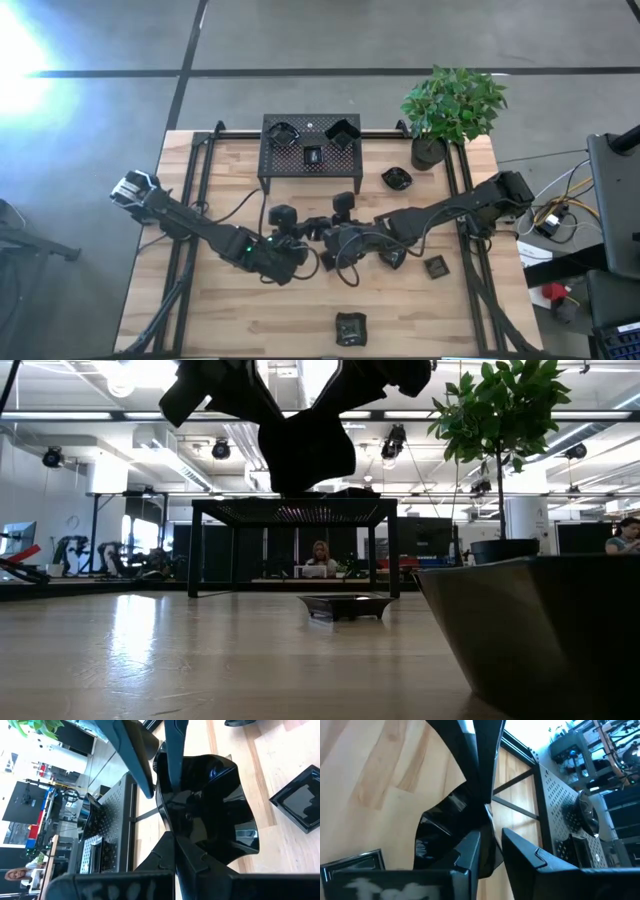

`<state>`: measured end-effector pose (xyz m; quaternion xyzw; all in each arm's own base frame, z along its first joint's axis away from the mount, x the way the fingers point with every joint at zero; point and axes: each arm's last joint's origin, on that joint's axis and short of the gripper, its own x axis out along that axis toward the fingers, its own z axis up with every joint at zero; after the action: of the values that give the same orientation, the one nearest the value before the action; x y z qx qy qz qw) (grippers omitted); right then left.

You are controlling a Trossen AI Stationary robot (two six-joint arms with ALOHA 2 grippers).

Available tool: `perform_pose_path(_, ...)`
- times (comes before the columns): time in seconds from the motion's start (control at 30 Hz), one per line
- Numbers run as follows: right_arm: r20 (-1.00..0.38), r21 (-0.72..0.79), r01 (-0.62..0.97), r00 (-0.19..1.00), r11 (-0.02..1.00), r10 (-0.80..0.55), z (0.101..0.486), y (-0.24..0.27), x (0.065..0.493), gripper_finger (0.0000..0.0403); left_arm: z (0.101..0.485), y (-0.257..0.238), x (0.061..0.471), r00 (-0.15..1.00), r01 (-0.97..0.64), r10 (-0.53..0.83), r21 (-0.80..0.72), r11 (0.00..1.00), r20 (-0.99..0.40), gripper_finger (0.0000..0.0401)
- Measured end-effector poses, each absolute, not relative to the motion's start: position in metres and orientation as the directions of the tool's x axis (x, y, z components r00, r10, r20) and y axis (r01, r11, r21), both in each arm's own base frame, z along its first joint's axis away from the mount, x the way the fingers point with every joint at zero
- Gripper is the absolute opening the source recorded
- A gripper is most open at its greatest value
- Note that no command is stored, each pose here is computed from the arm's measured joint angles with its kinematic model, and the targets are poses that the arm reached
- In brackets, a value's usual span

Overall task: Pick & Place Mini shaped plates
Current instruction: Stack the distorted square plate on top of the distorted square plates on the shelf

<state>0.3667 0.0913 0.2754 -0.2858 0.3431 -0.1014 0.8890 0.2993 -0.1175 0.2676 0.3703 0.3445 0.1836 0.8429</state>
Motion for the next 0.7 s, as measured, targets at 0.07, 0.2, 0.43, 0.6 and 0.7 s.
perform_pose_path(0.07, -0.553, -0.578, -0.016, 0.743, 0.816, -0.377, 0.2753, 0.0913, 0.3666, 0.0063, 0.2683, -0.1175, 0.2994, 0.696, -0.055, 0.564, 0.751, 0.658, -0.444, 0.0)
perform_pose_path(0.2, -0.551, -0.58, -0.012, 0.742, 0.814, -0.381, 0.2754, 0.0911, 0.3666, 0.0032, 0.2703, -0.118, 0.3, 0.699, -0.056, 0.562, 0.749, 0.66, -0.443, 0.0)
perform_pose_path(0.43, -0.55, -0.584, -0.012, 0.741, 0.812, -0.385, 0.2752, 0.0907, 0.3665, 0.0009, 0.2714, -0.1183, 0.3001, 0.701, -0.057, 0.559, 0.747, 0.663, -0.442, 0.0)
perform_pose_path(0.6, -0.551, -0.584, -0.012, 0.741, 0.812, -0.385, 0.2752, 0.0907, 0.3665, 0.0008, 0.2713, -0.1183, 0.3, 0.701, -0.058, 0.559, 0.746, 0.663, -0.442, 0.0)
perform_pose_path(0.7, -0.551, -0.583, -0.013, 0.741, 0.812, -0.384, 0.2752, 0.0908, 0.3666, 0.0008, 0.2712, -0.1182, 0.3, 0.701, -0.062, 0.559, 0.743, 0.666, -0.443, 0.0)
